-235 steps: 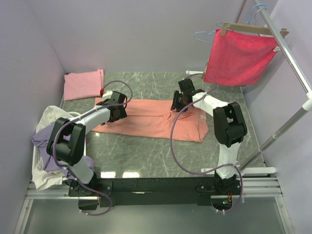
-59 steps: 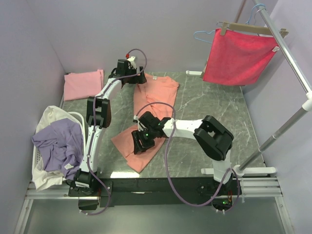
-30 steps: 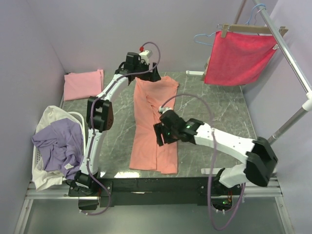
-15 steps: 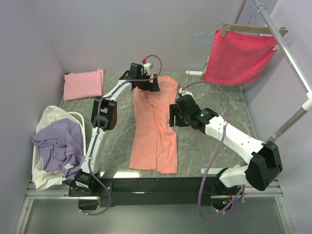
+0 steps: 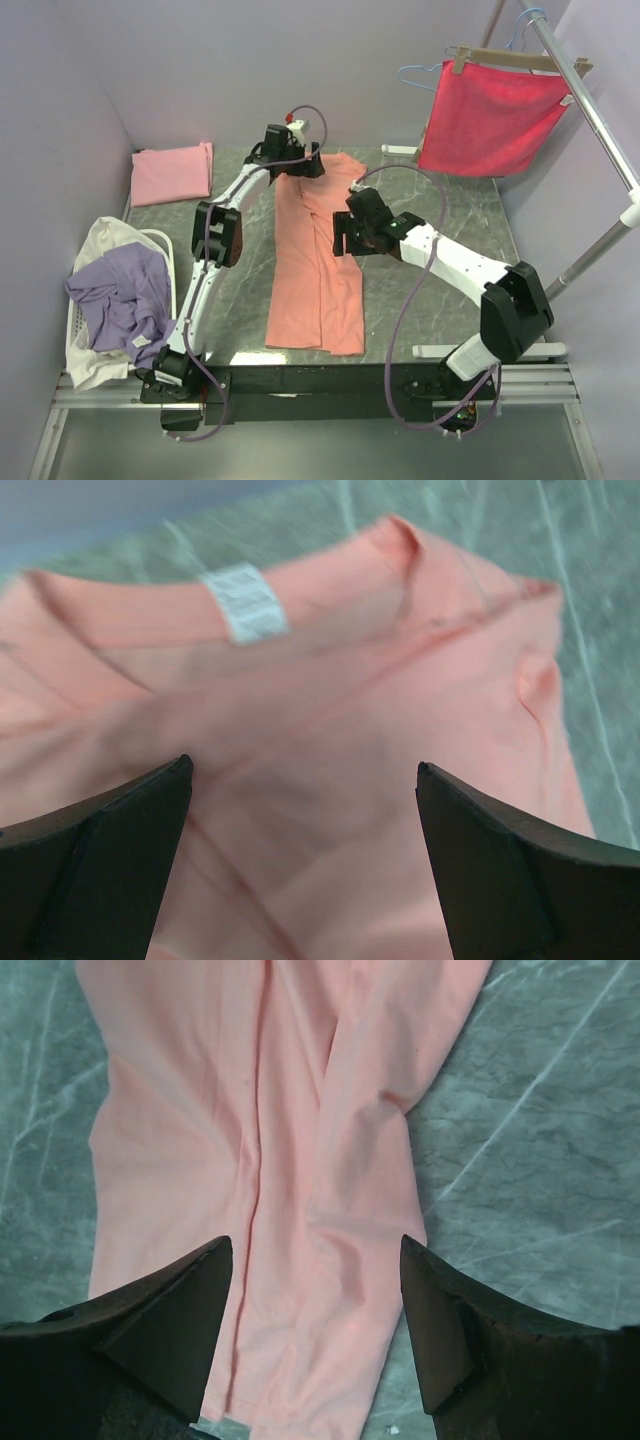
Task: Fold and stack the t-shirts
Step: Rotate the tshirt 90 degrees
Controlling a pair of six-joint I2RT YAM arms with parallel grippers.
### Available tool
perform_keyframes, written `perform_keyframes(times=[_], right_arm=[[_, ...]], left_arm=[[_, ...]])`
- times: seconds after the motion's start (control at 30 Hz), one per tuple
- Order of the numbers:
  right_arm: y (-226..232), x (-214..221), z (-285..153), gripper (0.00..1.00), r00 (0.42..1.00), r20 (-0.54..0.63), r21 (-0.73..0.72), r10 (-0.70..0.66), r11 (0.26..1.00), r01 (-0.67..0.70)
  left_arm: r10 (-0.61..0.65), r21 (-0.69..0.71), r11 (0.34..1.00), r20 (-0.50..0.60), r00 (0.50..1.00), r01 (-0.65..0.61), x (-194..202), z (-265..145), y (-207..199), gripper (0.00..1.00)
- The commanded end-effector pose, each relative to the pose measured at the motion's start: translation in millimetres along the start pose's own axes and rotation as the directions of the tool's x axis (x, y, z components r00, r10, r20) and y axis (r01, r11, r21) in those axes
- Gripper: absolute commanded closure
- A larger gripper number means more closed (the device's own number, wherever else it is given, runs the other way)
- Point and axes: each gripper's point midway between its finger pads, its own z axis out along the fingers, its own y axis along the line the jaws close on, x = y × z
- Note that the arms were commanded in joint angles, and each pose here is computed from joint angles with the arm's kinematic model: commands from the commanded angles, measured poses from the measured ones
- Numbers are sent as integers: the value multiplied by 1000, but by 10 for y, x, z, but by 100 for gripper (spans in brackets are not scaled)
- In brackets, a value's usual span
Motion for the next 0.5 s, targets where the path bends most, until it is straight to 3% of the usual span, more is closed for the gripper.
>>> perform_keyframes(times=[0.0, 0.17, 0.3, 0.33, 0.47], right_arm=[[126, -235, 121, 26, 999, 23, -58, 41, 997, -40], [109, -425, 401, 26, 997, 39, -72, 61, 996, -58], [35, -822, 712, 26, 996, 60, -81, 72, 994, -67], [-32, -937, 779, 27, 995, 62, -71, 79, 995, -75], [-23, -1432, 1161, 27, 993, 82, -97, 82, 993, -74]], left_arm=[[-97, -33, 994, 119, 988, 102, -299, -17, 443, 1], [-161, -53, 984, 170, 972, 172, -369, -90, 624, 1], [-177, 39, 984, 174, 969, 173, -522, -332, 314, 1], [-159, 57, 987, 237, 958, 149, -704, -418, 241, 1], [-133, 78, 990, 311, 941, 114, -969, -781, -63, 1]])
